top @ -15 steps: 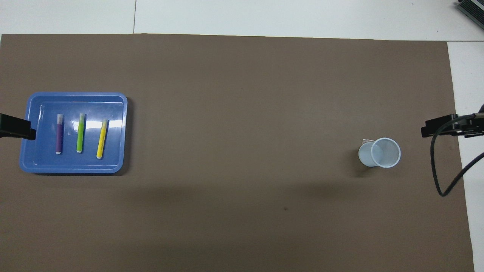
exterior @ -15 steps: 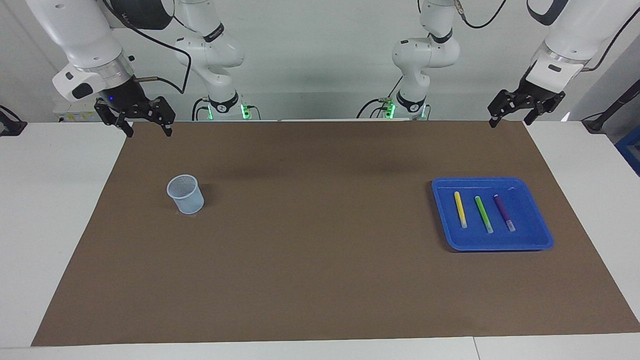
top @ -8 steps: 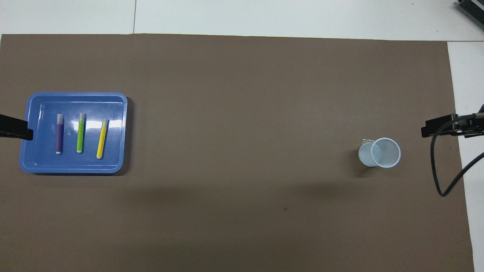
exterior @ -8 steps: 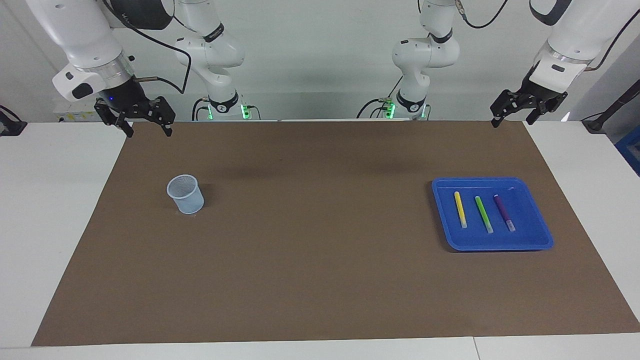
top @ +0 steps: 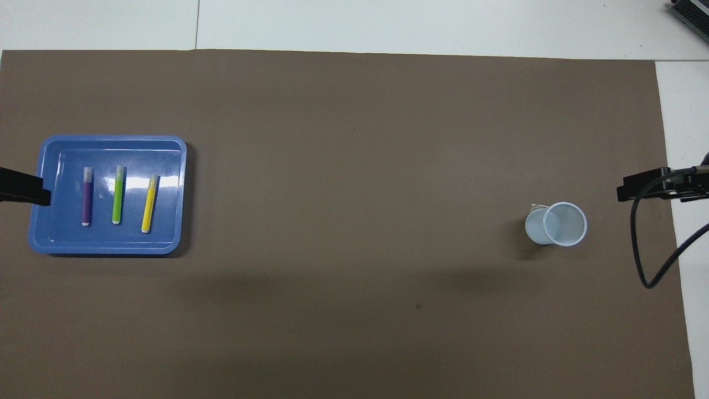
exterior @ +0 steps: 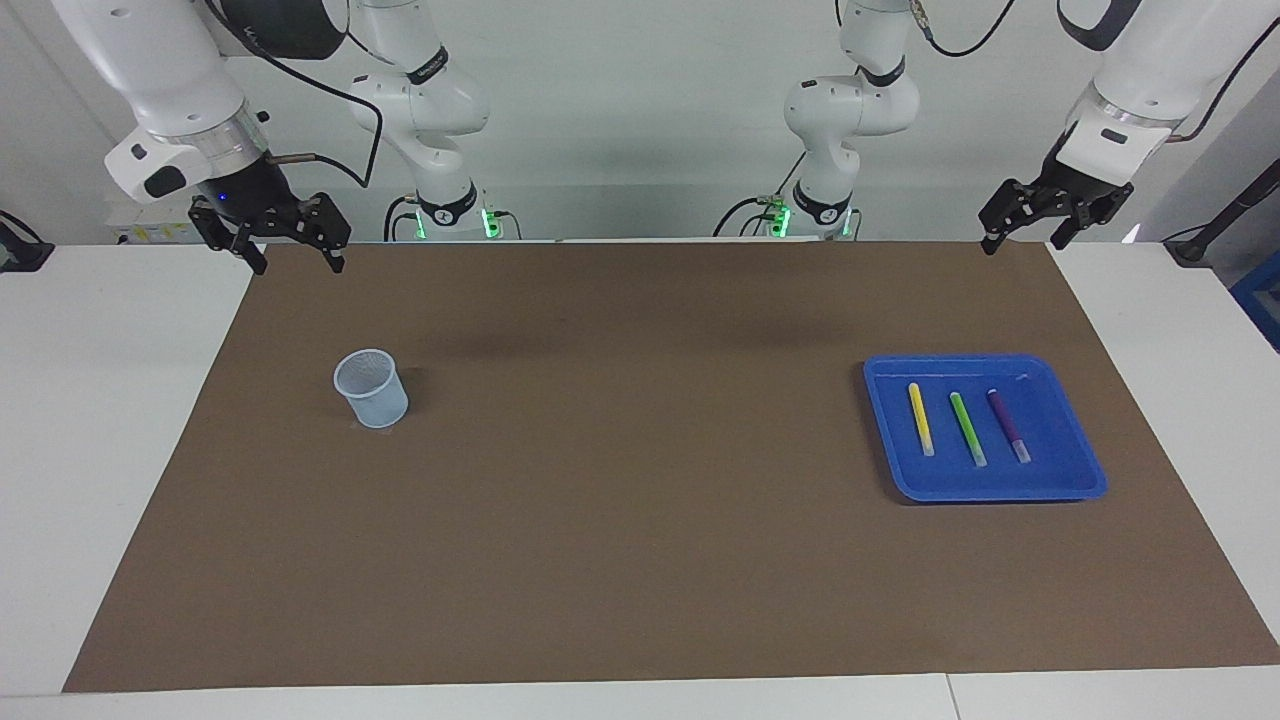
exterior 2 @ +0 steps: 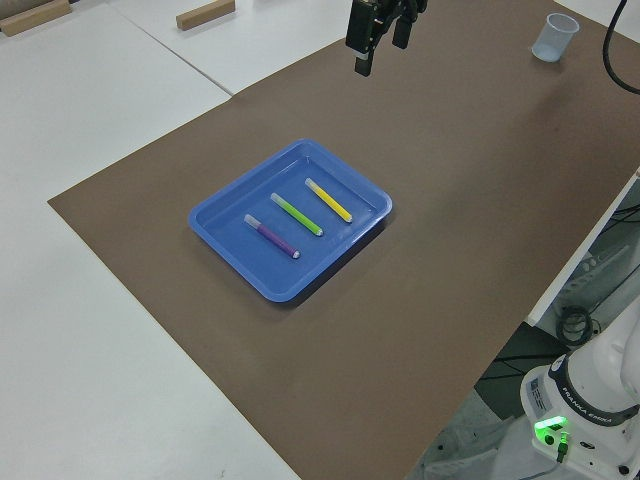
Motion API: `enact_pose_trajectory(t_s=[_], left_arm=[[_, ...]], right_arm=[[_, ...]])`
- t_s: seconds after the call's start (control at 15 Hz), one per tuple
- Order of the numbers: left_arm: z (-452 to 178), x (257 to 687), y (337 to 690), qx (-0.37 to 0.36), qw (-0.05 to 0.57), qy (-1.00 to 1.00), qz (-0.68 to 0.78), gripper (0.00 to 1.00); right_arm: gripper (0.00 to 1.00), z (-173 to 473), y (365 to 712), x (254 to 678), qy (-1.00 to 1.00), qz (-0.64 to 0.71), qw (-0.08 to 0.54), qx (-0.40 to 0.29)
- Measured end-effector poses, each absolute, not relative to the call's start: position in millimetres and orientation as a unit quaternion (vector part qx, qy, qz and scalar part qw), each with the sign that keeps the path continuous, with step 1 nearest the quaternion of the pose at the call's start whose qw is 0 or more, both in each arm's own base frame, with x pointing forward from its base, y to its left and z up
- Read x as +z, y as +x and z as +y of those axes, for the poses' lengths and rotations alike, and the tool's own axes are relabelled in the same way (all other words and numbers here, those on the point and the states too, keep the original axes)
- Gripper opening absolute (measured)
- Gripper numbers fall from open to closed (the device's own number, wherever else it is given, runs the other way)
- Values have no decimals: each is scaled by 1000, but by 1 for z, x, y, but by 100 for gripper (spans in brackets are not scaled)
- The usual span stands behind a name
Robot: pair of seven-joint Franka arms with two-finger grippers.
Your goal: Transfer and insert pens with both arms
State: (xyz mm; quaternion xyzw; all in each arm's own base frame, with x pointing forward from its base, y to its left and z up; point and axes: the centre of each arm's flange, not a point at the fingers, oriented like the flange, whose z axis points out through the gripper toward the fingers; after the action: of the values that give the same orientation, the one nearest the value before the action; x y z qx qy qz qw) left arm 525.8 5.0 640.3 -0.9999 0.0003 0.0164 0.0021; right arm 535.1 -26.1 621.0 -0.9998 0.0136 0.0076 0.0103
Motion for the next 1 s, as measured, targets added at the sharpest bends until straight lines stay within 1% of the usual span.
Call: enact_pose_trajectory(t_s=[0.33,0.47,1.0], left_arm=[[-7,639,525,19,3,-1000,12,100],[-9,632,524,27,3,-1000,13,100],[-8,571,497,10,-9,-1000,10,100]], right_arm=[[100,-26,535,621,-1000,14,10,8],[100,-26,535,621,-1000,14,10,8],[100,-26,535,621,-1000,14,10,8]])
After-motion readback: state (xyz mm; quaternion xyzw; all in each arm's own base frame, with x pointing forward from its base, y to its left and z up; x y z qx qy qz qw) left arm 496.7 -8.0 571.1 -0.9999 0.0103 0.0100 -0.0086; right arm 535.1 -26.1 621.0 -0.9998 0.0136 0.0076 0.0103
